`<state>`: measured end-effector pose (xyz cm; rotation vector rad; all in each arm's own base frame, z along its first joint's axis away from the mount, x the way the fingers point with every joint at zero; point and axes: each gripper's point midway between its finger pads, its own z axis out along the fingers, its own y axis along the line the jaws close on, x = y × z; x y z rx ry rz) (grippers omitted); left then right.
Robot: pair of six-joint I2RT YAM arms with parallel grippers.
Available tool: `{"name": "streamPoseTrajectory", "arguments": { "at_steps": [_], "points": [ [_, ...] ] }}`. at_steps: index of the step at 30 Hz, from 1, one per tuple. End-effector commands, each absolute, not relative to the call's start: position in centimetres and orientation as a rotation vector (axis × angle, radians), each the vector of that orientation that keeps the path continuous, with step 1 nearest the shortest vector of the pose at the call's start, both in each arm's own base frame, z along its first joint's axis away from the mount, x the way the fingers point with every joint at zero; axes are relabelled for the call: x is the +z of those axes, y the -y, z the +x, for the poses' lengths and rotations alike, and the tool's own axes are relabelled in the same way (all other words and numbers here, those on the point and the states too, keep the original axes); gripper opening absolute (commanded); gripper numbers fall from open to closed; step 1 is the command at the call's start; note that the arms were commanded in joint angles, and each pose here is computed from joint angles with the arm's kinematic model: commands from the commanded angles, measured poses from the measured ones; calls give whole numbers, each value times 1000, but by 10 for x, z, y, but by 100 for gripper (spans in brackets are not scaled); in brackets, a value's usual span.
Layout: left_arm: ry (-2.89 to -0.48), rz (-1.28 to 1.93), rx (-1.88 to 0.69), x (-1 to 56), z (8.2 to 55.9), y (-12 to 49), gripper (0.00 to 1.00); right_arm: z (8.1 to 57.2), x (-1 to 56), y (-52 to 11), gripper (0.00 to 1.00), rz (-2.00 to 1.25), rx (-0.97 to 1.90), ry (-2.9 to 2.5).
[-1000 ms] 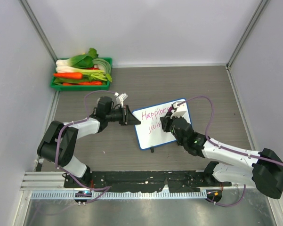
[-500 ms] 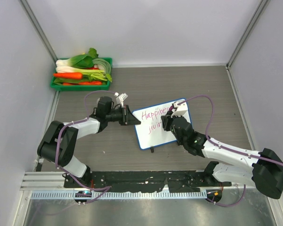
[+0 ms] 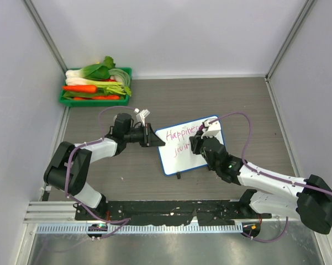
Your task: Write a sentence on the whiteboard
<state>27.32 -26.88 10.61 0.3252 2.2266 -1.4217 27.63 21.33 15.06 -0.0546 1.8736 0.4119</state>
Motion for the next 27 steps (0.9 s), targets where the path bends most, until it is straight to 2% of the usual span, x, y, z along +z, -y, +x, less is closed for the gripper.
{"name": "streamPoseTrajectory", "arguments": {
  "at_steps": [1, 11, 27],
  "points": [
    [-2356, 269, -1221, 62, 278, 254, 0, 272, 142, -205, 1, -44, 394, -1897],
    [-2356, 271, -1223, 61, 278, 254, 0, 265, 137, -202, 1, -43, 415, -1912],
    [-2355, 272, -1223, 62, 278, 254, 0, 275, 200, -208, 2, 26, 517, -1767]
  ]
}}
